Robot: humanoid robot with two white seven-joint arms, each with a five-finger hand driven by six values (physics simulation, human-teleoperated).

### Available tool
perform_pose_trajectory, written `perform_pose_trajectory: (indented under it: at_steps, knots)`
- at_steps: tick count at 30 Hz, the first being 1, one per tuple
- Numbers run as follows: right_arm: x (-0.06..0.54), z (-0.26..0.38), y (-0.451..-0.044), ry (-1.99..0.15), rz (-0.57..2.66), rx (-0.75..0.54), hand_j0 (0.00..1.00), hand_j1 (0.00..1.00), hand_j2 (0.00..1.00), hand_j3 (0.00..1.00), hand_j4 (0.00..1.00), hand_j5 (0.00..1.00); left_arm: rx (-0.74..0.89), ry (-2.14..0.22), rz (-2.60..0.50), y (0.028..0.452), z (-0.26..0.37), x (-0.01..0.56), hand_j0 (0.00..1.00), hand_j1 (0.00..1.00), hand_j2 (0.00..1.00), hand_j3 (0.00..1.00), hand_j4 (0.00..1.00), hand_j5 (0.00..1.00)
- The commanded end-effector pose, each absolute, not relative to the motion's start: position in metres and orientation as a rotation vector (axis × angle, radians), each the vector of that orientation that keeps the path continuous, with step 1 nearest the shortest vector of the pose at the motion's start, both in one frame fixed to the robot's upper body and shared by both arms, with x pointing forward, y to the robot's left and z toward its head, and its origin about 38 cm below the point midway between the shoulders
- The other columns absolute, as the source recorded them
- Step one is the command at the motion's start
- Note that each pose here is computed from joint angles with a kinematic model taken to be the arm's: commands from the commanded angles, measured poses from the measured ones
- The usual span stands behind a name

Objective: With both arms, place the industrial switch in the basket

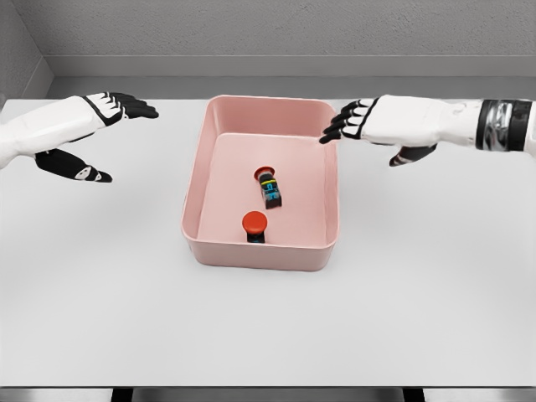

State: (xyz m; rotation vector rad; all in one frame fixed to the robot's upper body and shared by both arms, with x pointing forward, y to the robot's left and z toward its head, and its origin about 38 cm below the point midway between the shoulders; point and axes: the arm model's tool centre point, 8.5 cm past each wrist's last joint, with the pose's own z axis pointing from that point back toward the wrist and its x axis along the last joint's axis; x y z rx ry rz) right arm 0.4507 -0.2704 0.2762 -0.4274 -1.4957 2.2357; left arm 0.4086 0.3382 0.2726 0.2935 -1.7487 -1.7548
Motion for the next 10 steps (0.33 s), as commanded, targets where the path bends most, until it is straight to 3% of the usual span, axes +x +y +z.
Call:
perform_pose_trajectory:
  at_steps: [1,7,10]
  knots:
    - [0.455,0.296,-0.312,-1.455,2.157,-0.534,1.0,1.0,1.0,1.0,1.0,1.0,0.294,-1.746,-1.745,0.341,0.273,0.409,1.0,1.0,1.0,1.0,1.0,1.0]
    - [0.452,0.265,-0.374,-1.327,2.006,-0.489,1.0,1.0,1.0,1.0,1.0,1.0,0.295,-1.74,-1.731,0.344,0.271,0.41,1.0,1.0,1.0,1.0,1.0,1.0]
    - [0.452,0.261,-0.379,-1.315,1.994,-0.487,1.0,1.0,1.0,1.0,1.0,1.0,0.302,-1.746,-1.726,0.346,0.274,0.41,1.0,1.0,1.0,1.0,1.0,1.0]
